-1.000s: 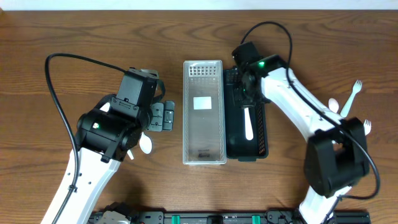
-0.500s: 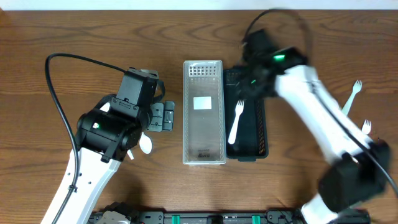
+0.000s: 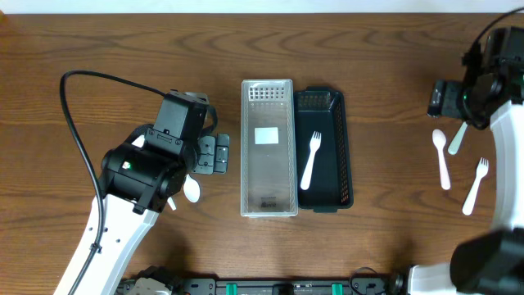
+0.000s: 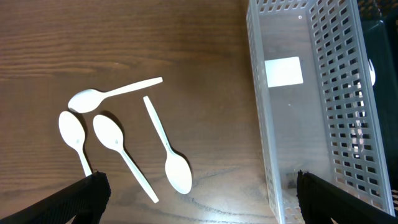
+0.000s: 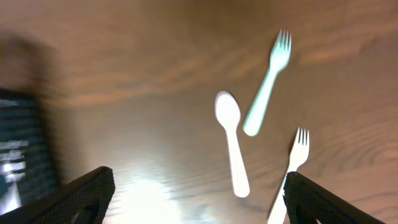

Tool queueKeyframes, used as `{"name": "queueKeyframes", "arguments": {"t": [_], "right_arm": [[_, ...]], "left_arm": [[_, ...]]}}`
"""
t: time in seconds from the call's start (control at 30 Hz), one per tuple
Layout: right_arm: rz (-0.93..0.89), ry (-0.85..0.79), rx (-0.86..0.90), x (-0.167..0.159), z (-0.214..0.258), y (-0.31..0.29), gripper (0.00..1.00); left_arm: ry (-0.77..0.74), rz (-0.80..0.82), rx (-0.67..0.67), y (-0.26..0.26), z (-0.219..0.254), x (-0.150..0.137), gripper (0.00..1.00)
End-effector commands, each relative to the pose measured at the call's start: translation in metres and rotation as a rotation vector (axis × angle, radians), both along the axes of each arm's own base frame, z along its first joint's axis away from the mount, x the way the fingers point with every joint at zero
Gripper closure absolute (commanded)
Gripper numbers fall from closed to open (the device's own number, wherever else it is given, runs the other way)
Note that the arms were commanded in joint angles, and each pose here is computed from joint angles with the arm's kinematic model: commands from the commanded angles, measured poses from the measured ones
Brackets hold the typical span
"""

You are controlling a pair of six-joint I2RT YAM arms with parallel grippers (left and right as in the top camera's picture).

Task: Pack container
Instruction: 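Move right gripper to a white spoon on the right and grasp it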

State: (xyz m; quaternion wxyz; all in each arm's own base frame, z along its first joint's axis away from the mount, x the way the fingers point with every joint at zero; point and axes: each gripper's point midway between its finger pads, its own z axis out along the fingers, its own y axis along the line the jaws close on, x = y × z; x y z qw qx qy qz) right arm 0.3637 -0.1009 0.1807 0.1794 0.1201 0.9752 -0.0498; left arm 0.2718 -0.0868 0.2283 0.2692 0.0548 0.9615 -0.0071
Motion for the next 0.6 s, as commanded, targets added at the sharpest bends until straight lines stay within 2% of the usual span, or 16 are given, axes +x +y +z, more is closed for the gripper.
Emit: {"name": "queueKeyframes", "arguments": {"t": [0.0, 0.33, 0.57], "right_arm": [[0.055, 0.096, 0.032, -0.002, -0.039, -0.01, 0.11], [0.129, 0.22, 0.049, 0.016, -0.114, -0.021, 0.13], [0.14, 0.292, 0.072, 0.014, -0.154, -0.029, 0.17]], "left_arm": [[0.011, 0.015, 0.011, 0.003, -0.002, -0.001, 0.02], [0.013, 0.015, 0.013, 0.003, -0.002, -0.001, 0.02], [0.014, 0.015, 0.013, 0.003, -0.002, -0.001, 0.02]]}}
